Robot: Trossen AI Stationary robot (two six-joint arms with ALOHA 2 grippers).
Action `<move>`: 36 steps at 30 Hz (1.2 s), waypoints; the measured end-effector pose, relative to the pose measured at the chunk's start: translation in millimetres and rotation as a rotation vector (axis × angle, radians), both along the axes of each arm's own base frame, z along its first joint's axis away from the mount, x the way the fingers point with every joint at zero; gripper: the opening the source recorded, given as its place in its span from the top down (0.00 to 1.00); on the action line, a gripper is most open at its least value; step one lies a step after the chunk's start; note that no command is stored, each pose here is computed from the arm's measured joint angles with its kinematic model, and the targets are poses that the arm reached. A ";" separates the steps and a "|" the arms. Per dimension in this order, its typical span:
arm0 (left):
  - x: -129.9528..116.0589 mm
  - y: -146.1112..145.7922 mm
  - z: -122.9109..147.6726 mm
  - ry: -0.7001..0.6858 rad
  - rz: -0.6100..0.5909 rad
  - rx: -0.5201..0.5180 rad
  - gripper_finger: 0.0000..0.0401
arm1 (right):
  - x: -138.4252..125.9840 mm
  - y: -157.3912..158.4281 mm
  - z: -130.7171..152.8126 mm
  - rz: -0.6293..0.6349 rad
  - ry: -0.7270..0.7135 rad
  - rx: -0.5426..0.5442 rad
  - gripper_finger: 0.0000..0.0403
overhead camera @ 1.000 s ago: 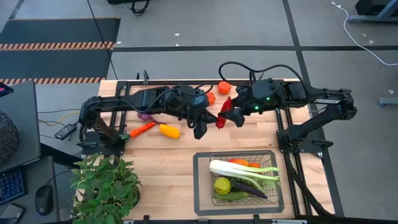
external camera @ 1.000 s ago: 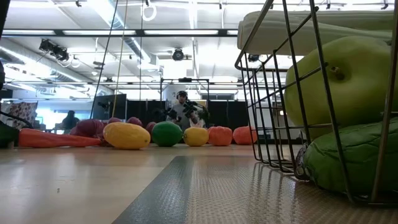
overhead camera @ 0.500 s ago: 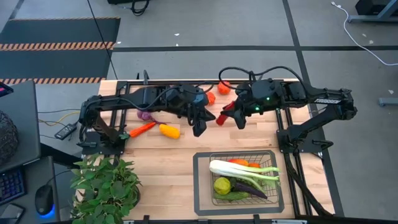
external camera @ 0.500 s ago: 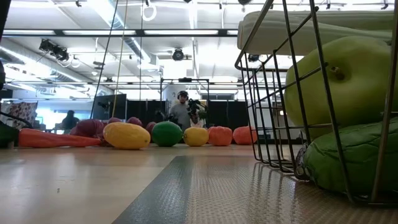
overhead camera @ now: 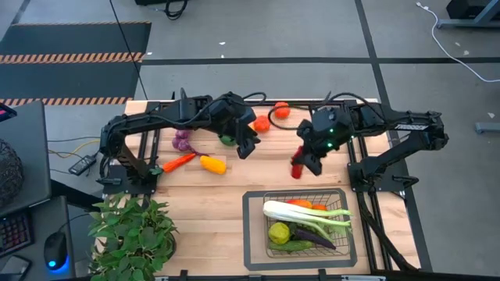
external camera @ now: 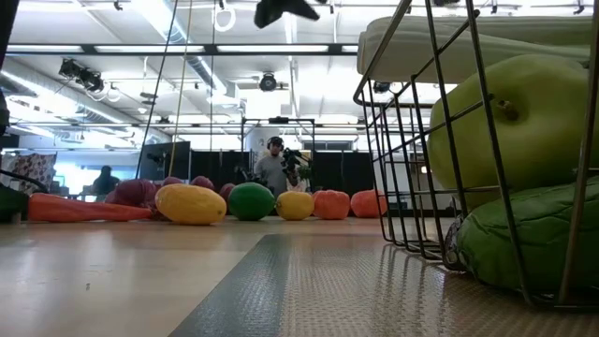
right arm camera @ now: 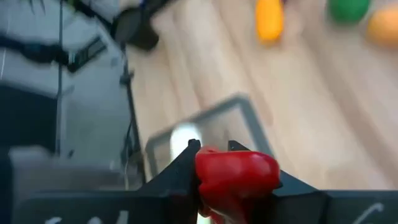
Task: Build produce basket
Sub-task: Put the red chili pepper into the wire basket
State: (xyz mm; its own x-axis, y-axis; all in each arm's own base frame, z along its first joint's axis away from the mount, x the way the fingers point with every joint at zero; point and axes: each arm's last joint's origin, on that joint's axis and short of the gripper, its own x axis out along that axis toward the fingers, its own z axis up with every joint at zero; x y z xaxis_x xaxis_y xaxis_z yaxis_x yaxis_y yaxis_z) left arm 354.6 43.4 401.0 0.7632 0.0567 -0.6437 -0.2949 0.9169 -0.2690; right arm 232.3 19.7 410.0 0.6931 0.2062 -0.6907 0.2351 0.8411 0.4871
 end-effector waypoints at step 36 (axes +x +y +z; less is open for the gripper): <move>-18.1 -17.1 -17.6 0.269 -0.198 0.044 0.57 | -22.7 109.1 -92.5 0.078 0.361 0.219 0.70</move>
State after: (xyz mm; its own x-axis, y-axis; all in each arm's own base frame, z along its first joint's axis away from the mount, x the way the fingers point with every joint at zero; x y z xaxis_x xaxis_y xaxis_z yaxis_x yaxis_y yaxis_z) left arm 336.5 26.3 383.3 0.5651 -0.0437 -0.8238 -0.1651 0.9724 -0.1648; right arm 209.6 128.7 317.5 0.3917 0.4170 -0.8202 0.3628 0.7492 0.5542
